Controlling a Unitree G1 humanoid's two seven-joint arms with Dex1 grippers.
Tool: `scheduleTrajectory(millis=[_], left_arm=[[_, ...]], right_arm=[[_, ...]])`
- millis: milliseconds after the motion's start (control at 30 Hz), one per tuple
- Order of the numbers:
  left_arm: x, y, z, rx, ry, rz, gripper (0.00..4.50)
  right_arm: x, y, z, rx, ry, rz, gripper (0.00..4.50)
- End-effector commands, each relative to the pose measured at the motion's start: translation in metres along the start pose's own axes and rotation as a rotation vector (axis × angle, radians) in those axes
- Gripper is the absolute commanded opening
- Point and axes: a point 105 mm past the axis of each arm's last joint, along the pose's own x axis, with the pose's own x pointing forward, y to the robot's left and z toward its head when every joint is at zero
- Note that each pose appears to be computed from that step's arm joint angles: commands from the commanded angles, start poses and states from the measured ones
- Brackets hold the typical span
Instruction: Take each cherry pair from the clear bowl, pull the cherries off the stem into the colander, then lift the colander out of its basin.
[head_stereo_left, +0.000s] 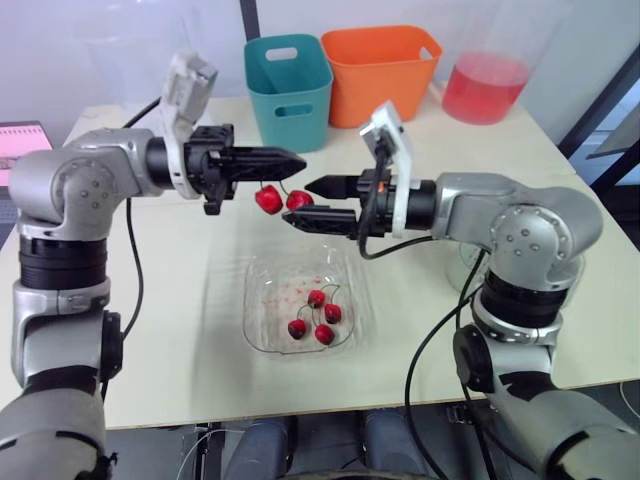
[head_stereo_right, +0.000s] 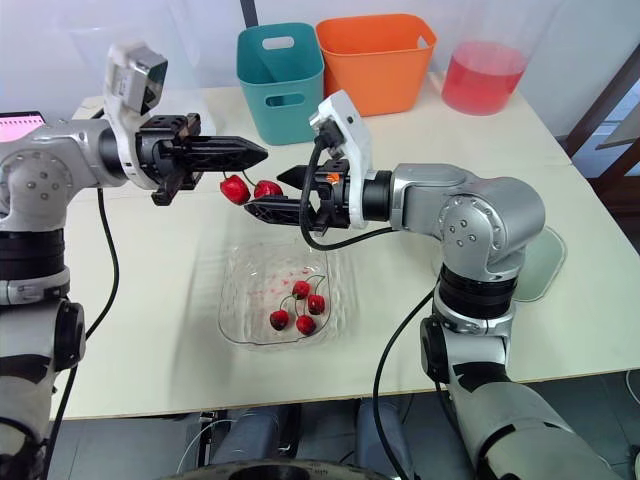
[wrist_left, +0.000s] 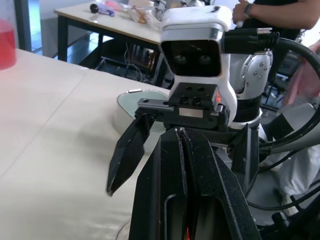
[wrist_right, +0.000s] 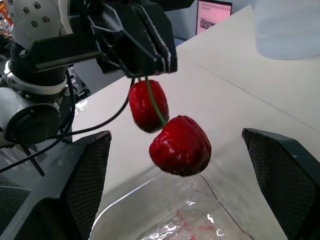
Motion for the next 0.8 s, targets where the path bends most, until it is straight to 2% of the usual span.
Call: scheduleTrajectory(millis=[33, 100, 267, 800], left_arm=[[0.002, -0.006, 0.011, 0.048, -0.003, -0.012, 0.0], [0.003, -0.006, 0.011, 0.048, -0.005, -0.011, 0.0], [0.003, -0.006, 0.013, 0.046, -0.016, -0.006, 0.0], [0.003, 0.002, 0.032, 0.057, -0.104, 0.024, 0.0]], right_arm=[[0.002, 0.01, 0.01, -0.045, -0.03, 0.037, 4.21], [0.003, 0.011, 0.01, -0.049, -0.029, 0.037, 3.63], [0.003, 0.011, 0.006, -0.062, -0.021, 0.034, 1.1], [-0.005, 0.005, -0.012, -0.082, 0.038, 0.013, 1.1]])
